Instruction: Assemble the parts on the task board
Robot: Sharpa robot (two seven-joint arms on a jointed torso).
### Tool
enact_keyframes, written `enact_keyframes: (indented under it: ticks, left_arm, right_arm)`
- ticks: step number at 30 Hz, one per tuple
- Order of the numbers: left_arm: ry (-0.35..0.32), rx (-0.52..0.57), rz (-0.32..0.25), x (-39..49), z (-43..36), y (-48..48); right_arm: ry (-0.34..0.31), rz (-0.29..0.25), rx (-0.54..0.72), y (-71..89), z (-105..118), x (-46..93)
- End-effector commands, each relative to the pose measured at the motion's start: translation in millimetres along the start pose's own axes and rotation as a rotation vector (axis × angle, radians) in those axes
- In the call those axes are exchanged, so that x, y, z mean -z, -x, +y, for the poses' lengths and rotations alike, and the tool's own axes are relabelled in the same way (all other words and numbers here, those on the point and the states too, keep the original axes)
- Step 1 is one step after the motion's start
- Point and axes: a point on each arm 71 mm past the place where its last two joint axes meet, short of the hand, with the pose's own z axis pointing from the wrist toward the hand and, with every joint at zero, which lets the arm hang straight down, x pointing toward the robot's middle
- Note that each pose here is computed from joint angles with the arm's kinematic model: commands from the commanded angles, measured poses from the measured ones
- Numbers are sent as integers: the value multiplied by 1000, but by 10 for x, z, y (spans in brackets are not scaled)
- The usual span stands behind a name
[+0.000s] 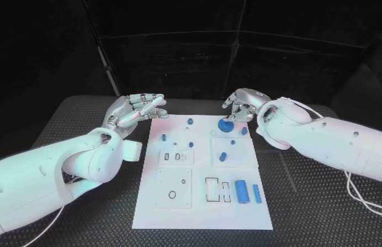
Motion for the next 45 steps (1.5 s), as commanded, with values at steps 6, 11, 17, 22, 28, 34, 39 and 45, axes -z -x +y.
enact_keyframes:
  ticks: [6,11,17,22,28,34,39,45]
  left_arm:
    - [-6,8,14,-22,-1,-18]
    - [-6,9,15,-27,3,-22]
    - [-5,8,14,-28,5,-16]
    - [-5,8,15,-30,6,-19]
    - [-5,9,15,-32,8,-21]
    - [-5,9,15,-33,8,-20]
    - [-5,9,16,-34,9,-22]
    - [-5,10,17,-36,11,-26]
  right_arm:
    - [-122,123,-69,-53,-144,31]
    - [-135,157,-64,-99,-150,-15]
    - [-137,176,-62,-138,-134,-56]
    - [-136,186,-60,-160,-126,-79]
    - [-122,200,-47,-194,-94,-101]
    - [-116,205,-36,-209,-95,-112]
    - [-118,207,-33,-216,-103,-121]
    - [-120,214,-26,-235,-115,-134]
